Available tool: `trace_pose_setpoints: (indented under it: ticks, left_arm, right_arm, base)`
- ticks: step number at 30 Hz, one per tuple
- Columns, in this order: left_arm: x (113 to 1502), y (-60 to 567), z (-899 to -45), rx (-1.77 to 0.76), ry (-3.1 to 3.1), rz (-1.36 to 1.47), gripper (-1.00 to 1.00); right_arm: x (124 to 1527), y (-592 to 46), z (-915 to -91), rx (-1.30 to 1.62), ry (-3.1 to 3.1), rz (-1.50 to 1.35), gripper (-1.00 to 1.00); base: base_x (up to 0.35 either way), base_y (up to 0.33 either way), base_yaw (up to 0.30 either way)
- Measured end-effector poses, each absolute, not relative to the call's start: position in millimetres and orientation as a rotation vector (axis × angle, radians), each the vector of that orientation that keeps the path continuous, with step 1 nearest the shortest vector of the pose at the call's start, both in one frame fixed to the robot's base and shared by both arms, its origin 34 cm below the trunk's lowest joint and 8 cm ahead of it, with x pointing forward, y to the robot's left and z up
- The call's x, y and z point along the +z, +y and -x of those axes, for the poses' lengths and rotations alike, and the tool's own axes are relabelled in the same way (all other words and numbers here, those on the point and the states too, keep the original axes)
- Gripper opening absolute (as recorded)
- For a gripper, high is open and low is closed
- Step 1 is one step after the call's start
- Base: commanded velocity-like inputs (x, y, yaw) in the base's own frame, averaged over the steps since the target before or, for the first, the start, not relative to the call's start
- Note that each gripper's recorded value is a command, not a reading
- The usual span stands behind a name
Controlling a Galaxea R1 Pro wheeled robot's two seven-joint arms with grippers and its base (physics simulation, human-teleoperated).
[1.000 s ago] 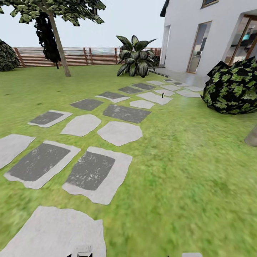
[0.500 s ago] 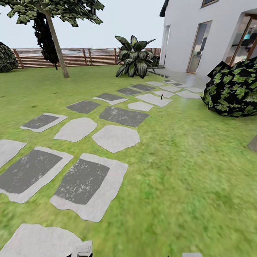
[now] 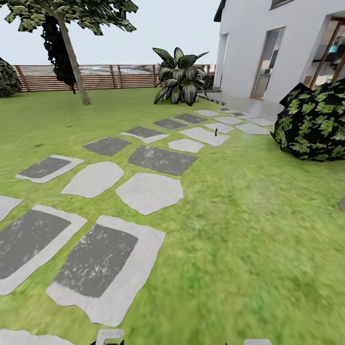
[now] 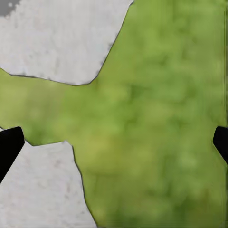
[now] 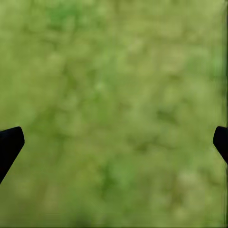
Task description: Pick up the pesticide atomizer in the garden and spray insectifuge to fully cover both potted plants in the garden.
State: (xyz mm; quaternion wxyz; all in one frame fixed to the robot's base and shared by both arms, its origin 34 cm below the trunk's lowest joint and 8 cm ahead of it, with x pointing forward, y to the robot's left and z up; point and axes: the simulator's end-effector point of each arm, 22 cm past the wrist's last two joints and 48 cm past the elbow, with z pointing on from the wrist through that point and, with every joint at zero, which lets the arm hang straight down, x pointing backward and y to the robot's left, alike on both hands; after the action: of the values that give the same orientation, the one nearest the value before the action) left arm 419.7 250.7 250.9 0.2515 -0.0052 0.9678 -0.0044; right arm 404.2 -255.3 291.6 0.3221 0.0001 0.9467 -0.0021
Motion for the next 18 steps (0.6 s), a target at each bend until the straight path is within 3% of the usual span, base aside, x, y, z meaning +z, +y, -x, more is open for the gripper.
trace_pose_setpoints:
  ticks: [18]
  left_arm:
    - [251.0, 250.7, -419.9, -0.012, 2.633, 0.014, 1.0]
  right_arm:
    - [291.6, -255.0, -404.2, -0.005, 2.486, 0.0, 1.0]
  base:
    - [0.334, -0.154, 0.0]
